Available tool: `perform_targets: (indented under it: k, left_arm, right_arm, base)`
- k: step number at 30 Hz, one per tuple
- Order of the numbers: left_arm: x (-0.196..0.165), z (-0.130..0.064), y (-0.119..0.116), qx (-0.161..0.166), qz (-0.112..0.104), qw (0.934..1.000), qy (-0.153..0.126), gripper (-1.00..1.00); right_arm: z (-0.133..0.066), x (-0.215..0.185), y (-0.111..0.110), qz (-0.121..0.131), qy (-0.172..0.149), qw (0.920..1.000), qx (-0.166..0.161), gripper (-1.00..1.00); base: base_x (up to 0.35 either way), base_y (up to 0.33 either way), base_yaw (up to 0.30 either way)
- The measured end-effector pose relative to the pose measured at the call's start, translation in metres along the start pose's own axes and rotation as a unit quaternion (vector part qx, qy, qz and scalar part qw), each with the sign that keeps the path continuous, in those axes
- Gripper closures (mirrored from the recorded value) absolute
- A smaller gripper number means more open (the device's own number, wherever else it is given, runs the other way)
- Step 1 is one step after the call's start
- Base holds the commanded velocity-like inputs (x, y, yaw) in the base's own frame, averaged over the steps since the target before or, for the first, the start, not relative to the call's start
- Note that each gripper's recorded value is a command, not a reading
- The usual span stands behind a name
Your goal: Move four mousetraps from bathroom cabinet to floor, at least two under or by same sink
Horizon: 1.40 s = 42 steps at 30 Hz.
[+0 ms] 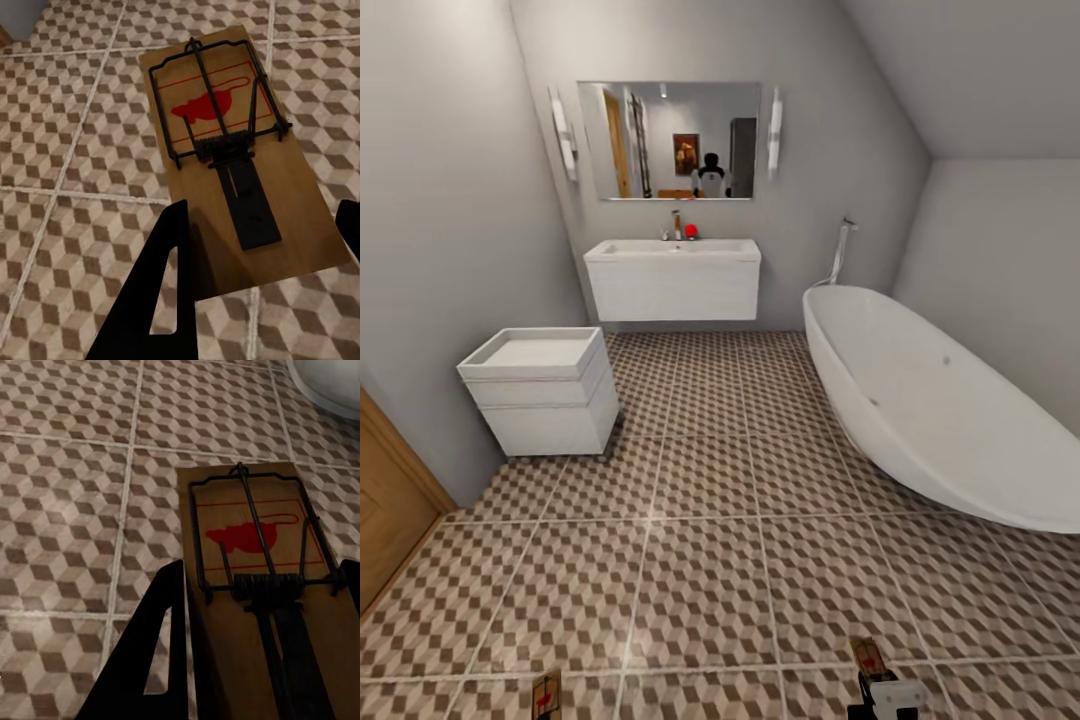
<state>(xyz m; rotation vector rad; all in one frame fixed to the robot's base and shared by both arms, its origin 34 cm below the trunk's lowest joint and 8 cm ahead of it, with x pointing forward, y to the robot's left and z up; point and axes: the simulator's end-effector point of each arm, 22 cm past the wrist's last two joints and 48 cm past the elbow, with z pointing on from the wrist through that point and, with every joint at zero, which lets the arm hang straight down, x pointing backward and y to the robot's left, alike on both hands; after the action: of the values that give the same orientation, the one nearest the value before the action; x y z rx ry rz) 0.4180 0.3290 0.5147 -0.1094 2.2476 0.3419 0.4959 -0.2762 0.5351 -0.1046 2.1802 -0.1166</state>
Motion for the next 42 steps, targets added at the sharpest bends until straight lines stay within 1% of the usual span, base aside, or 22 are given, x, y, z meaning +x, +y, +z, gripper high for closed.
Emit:
perform_targets:
  k: [42]
  left_arm:
    - [0.0004, -0.0005, -0.0026, 0.001, -0.001, 1.0, 0.001, 1.0]
  right_arm:
    - [-0.0001, 0.0003, 0.0, 0.0, 0.0, 1.0, 0.0, 1.0]
  base:
    - [0.266, -0.003, 0.007]
